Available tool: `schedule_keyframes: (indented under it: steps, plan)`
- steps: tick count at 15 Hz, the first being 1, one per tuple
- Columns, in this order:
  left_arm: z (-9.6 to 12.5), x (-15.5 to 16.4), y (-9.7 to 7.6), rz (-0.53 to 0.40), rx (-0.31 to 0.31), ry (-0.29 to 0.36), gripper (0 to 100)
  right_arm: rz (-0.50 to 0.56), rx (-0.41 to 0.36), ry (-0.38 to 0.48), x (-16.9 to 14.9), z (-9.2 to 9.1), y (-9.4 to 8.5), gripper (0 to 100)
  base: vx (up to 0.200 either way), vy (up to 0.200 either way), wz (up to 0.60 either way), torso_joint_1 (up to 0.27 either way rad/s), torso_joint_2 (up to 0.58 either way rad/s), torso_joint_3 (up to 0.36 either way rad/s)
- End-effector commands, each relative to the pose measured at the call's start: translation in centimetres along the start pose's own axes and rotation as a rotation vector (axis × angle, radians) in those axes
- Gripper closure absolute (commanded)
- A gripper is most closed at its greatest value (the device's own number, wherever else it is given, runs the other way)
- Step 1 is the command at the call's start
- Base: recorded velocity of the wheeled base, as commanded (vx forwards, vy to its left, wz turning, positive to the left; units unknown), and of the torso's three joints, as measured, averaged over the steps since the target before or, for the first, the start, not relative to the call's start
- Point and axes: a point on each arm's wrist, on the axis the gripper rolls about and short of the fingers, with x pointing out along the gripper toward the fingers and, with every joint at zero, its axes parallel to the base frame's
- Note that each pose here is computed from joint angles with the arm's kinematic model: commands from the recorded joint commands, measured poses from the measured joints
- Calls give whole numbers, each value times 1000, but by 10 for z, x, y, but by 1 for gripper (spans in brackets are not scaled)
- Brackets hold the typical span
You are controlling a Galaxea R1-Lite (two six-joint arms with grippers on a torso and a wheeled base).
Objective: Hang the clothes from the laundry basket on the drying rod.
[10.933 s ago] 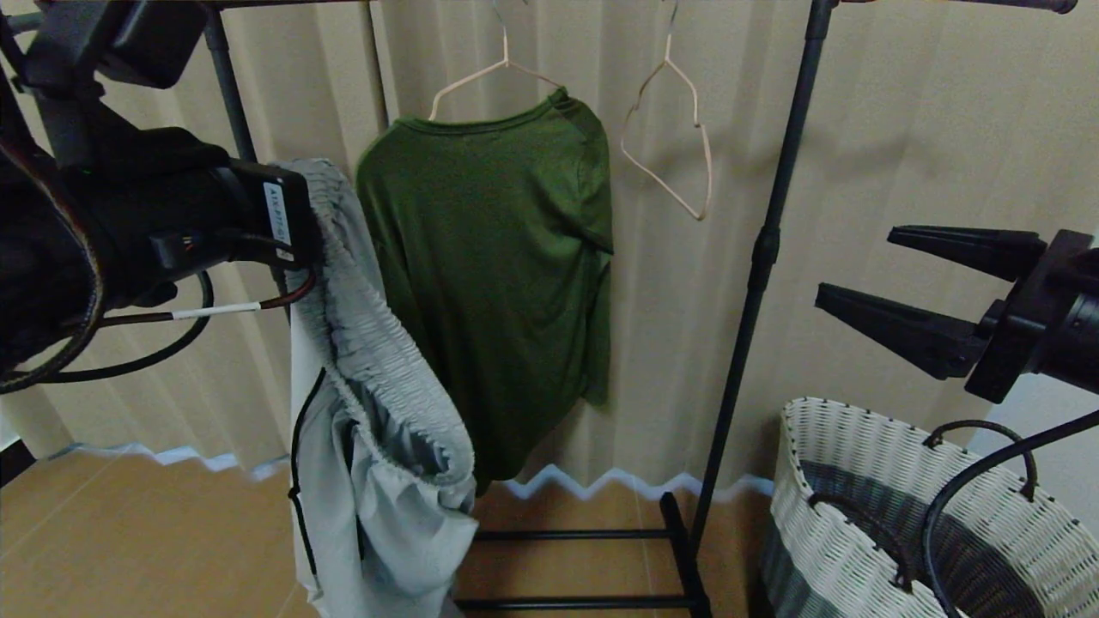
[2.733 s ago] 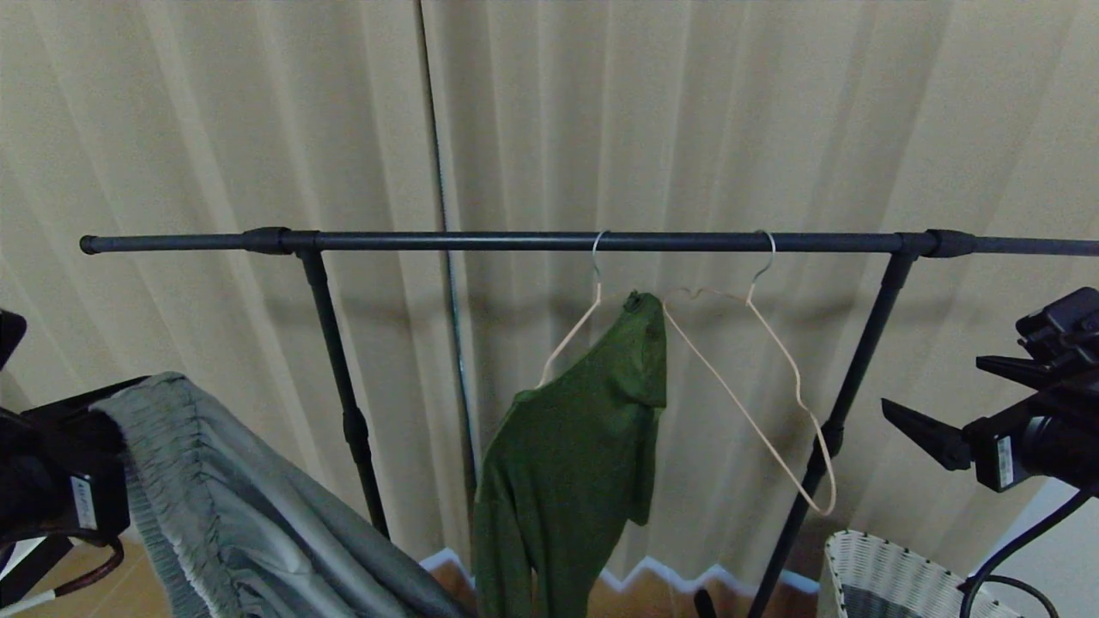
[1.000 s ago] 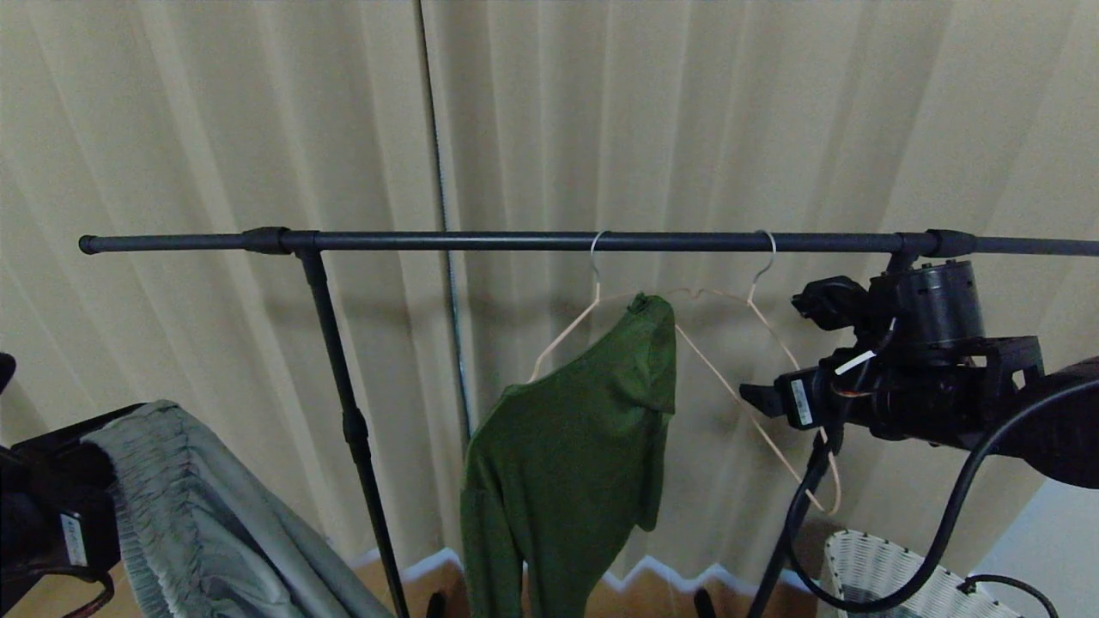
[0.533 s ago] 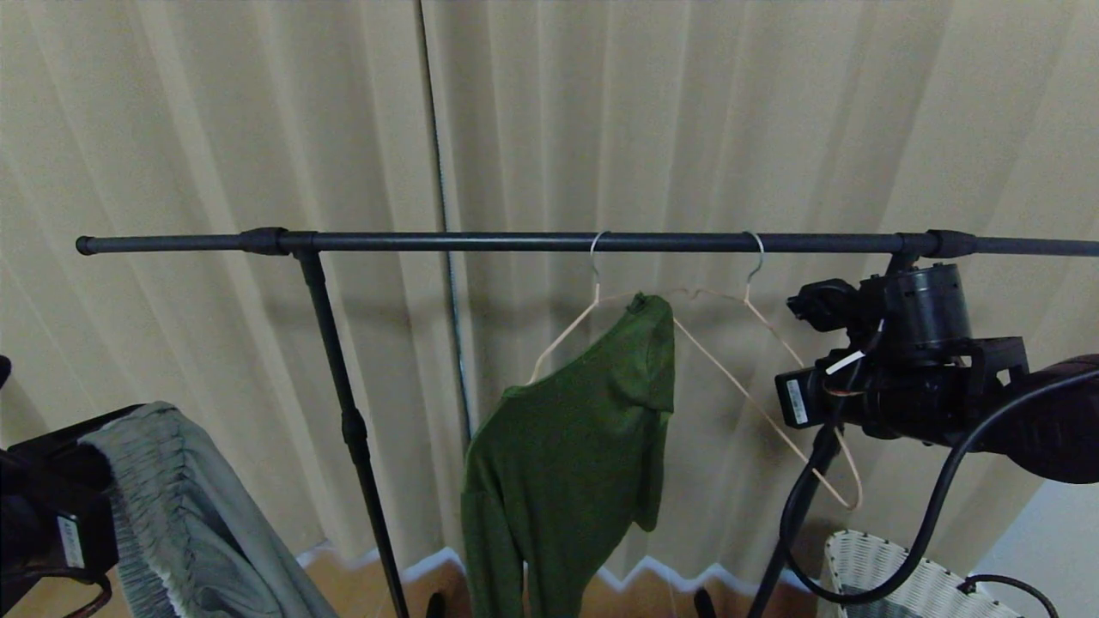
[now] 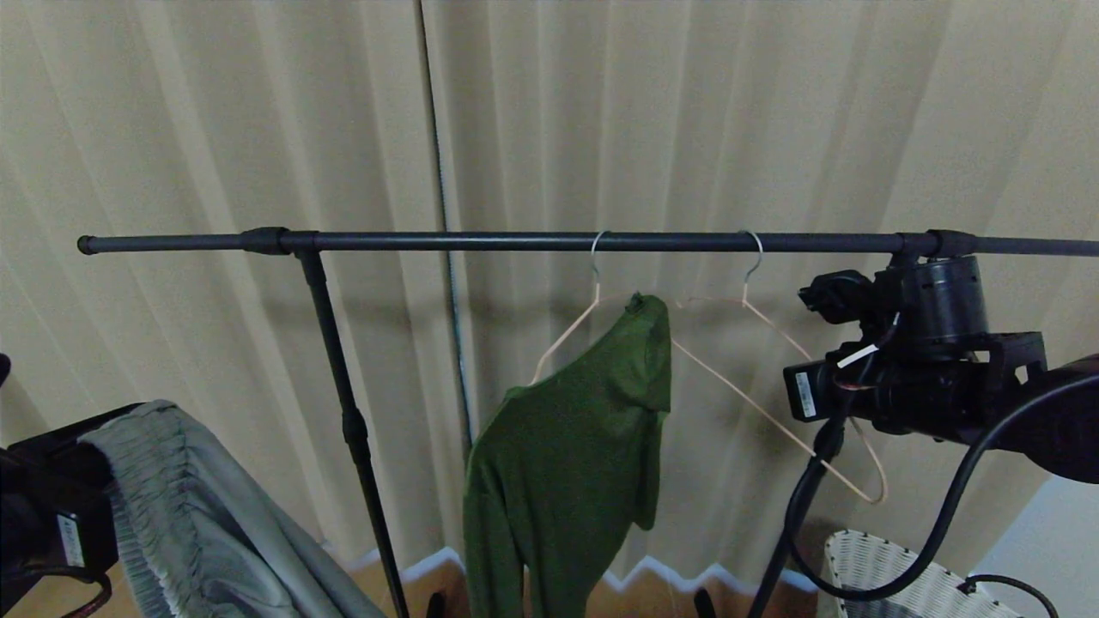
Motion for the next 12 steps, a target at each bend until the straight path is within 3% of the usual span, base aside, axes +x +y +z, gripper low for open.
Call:
schedule_keyframes:
  steps: [1,12]
  plan:
    - [-1,1,0,-1,0,3,100,2,17,-30,-10,4,-2,100,0,0,0,0,0,0]
    - [0,1,0,1,2,2,100,9,75,-119,-40,15,-9,100,0,0,0,0,0,0]
